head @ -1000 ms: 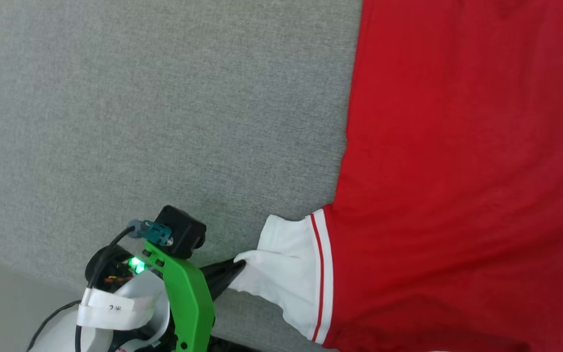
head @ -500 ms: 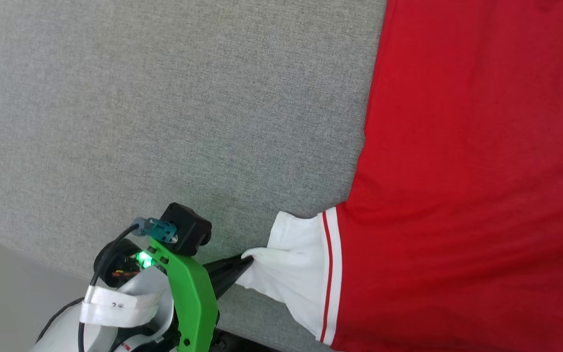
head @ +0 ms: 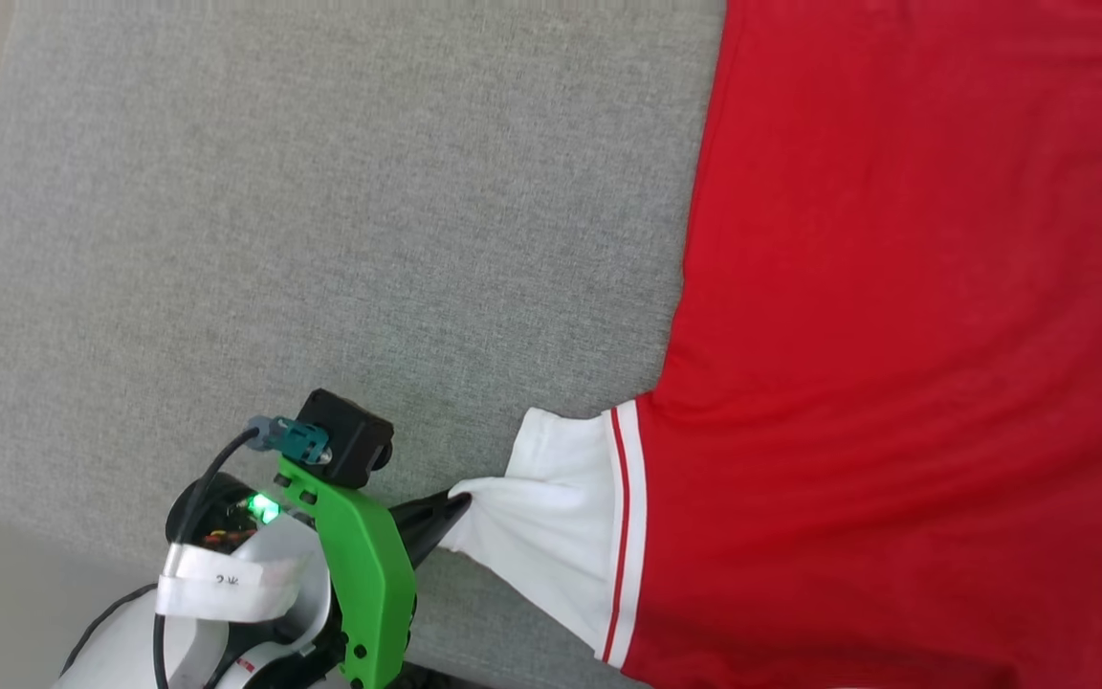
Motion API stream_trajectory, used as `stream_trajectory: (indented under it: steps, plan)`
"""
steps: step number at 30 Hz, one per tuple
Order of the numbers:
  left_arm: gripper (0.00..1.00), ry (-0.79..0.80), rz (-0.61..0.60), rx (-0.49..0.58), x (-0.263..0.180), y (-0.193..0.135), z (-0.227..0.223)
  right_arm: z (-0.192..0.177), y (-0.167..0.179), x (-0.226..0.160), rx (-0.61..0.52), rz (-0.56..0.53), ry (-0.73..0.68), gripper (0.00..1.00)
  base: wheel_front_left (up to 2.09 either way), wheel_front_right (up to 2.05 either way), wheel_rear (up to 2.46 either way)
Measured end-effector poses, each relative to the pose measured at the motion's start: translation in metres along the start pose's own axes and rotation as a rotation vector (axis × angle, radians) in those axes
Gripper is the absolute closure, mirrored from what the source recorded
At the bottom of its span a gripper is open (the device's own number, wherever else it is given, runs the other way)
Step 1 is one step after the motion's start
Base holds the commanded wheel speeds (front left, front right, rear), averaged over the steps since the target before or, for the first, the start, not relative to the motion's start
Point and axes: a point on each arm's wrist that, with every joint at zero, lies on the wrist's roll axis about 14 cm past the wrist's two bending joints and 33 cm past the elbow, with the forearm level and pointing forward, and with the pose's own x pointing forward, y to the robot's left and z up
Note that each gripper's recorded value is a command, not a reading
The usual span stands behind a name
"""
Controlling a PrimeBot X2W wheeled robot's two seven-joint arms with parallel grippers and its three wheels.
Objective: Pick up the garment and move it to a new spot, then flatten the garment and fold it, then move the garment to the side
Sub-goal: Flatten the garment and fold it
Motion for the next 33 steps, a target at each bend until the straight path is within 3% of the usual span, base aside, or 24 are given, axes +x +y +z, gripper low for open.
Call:
stream_trajectory:
  steps: [22, 33]
  plan:
    - [1.00, -0.164, -0.069, -0.023, -0.024, -0.047, 0.000, -0.163, -0.028, -0.069, 0.248, 0.064, 0.013, 1.00, 0.00, 0.00, 0.00]
    - [1.00, -0.221, -0.103, -0.011, -0.030, -0.067, 0.000, -0.231, -0.032, -0.103, 0.280, 0.060, 0.000, 1.00, 0.00, 0.00, 0.00]
